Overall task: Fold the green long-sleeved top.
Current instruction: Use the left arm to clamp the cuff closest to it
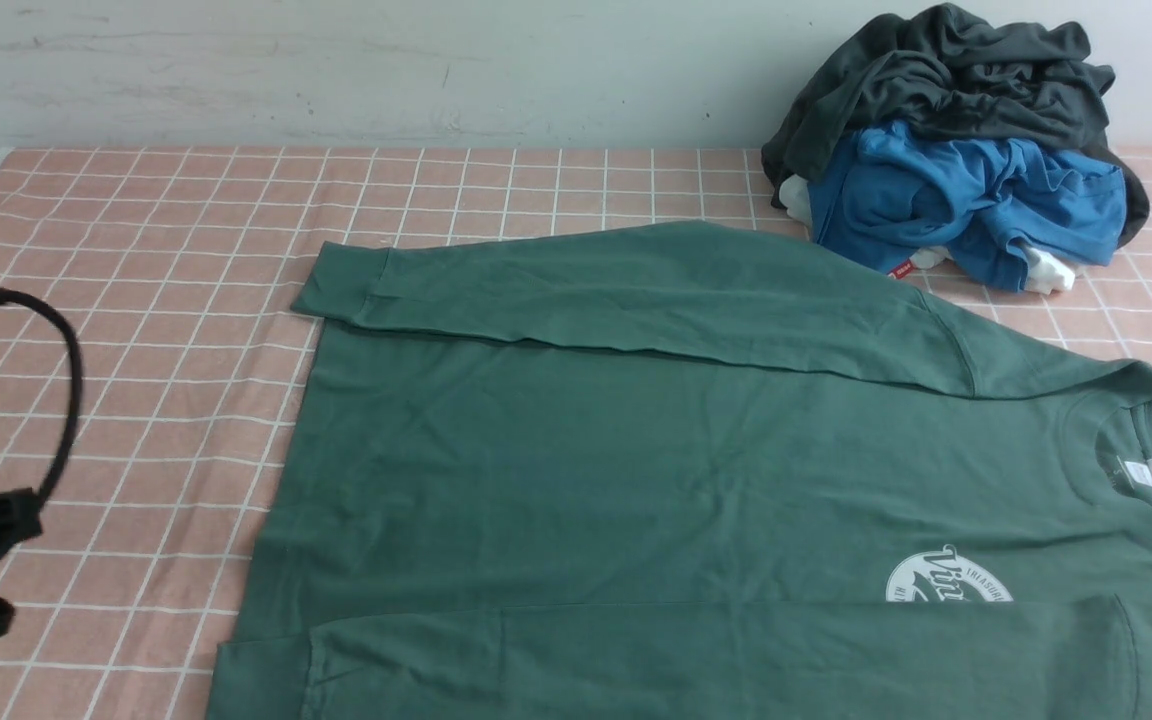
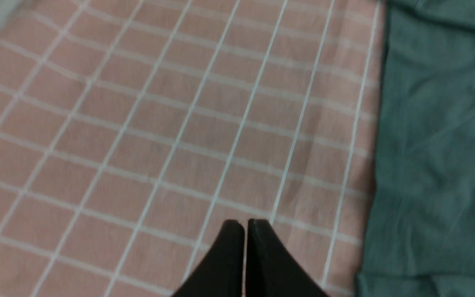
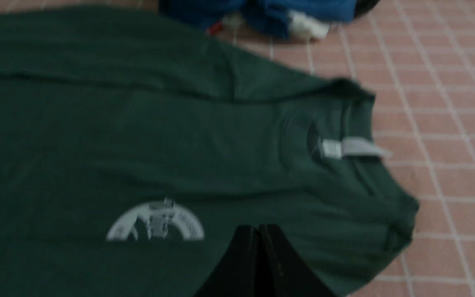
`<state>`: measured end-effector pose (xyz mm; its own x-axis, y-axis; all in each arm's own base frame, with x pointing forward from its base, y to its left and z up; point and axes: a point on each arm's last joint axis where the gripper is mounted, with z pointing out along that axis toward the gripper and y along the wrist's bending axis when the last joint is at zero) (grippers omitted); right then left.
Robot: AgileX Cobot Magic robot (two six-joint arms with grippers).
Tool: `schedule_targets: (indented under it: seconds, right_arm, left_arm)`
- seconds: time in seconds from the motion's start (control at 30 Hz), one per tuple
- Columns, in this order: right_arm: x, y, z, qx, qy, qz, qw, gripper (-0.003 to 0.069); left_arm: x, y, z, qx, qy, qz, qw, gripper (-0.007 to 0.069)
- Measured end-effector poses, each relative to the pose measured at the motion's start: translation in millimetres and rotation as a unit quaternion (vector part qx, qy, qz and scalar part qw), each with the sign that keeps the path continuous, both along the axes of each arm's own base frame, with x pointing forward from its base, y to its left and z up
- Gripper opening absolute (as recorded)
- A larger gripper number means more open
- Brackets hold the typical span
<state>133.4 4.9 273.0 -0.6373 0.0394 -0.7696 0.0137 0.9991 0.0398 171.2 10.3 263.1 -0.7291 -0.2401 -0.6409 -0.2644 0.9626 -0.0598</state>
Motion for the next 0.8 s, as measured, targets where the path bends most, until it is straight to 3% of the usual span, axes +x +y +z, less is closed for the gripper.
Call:
schedule_targets:
  seconds: [0.03, 0.13, 0.17, 0.27, 0.4, 0.6, 0.8]
  right_arm:
    - [2, 2, -3, 0.001, 0.014, 0.009, 1.0, -0.001]
    - [12, 22, -28, -0.007, 0.127, 0.101, 0.987, -0.001]
    - [13, 23, -29, -0.007, 0.129, 0.106, 0.986, -0.001]
    - [24, 41, -37, -0.004, 0.132, 0.177, 0.975, -0.001]
    - [30, 51, -36, -0.002, 0.101, 0.212, 0.972, -0.001]
    - [32, 56, -33, 0.017, 0.083, 0.222, 0.971, -0.001]
    - [32, 56, -32, 0.024, 0.082, 0.221, 0.972, -0.001]
  left_arm:
    - [1, 0, -1, 0.001, 0.008, -0.003, 1.0, -0.0003]
    - [14, -10, -33, -0.002, 0.142, -0.063, 0.988, -0.0003]
    - [15, -11, -36, -0.006, 0.154, -0.067, 0.986, -0.0003]
    - [22, -37, -57, -0.039, 0.219, -0.159, 0.962, -0.0003]
    - [31, -54, -71, -0.065, 0.243, -0.201, 0.947, -0.0003]
    - [56, -57, -79, -0.058, 0.23, -0.204, 0.95, 0.0007]
    - [72, -56, -92, -0.04, 0.238, -0.208, 0.948, 0.0135]
